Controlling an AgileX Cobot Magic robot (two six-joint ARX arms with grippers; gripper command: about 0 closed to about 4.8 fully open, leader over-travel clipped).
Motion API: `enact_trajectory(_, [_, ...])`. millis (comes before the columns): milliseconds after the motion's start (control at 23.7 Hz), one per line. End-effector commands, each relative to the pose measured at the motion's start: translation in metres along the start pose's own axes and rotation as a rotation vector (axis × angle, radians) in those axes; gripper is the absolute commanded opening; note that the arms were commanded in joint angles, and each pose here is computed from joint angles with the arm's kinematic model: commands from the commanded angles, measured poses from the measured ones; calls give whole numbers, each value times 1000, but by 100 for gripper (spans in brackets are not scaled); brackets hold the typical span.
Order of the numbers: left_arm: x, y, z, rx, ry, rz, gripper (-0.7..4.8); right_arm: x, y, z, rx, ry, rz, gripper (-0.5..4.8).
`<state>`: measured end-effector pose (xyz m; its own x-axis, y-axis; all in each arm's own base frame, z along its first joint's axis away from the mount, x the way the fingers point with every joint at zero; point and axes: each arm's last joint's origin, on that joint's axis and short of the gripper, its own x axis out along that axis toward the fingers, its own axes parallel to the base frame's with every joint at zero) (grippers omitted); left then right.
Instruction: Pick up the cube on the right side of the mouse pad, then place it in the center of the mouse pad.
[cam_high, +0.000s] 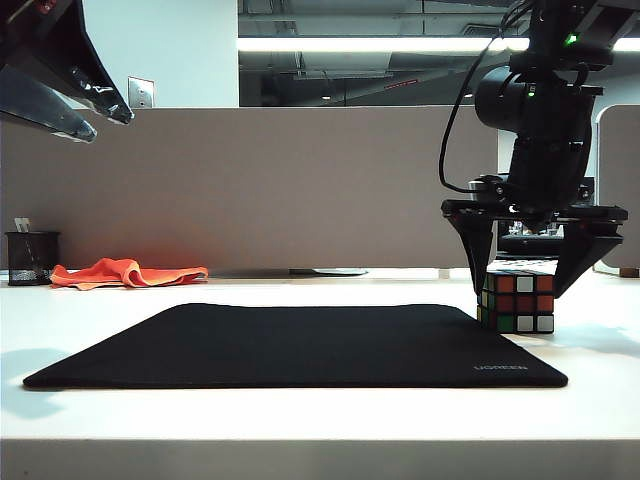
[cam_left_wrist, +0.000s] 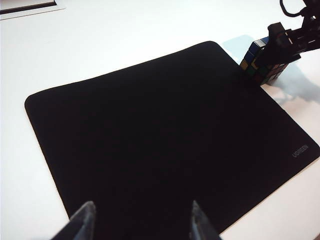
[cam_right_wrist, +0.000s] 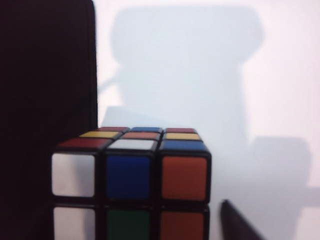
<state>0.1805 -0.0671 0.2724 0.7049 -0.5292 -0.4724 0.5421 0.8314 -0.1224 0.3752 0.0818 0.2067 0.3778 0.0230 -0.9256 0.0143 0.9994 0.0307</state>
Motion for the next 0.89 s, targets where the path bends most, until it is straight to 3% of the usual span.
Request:
enact_trajectory(42, [-1,-1,3,2,-17,-1,242,-3,1,2,1,-18,7,342])
enact_trajectory(126, [-1,-1,3,2,-17,-1,242,-3,0,2,1,-15,7,293])
enact_trajectory(421, [-1,-1,3,2,-17,-1,242,-14,1,5,-3,-30,9,291])
enact_trajectory(759, [-1,-1,3,2,-16,-2,242,-94,0,27,-37,-194,30,277])
enact_trajectory(885, [-1,-1,3,2,-16,-2,242,-132,1,30,-40,-292,108,277])
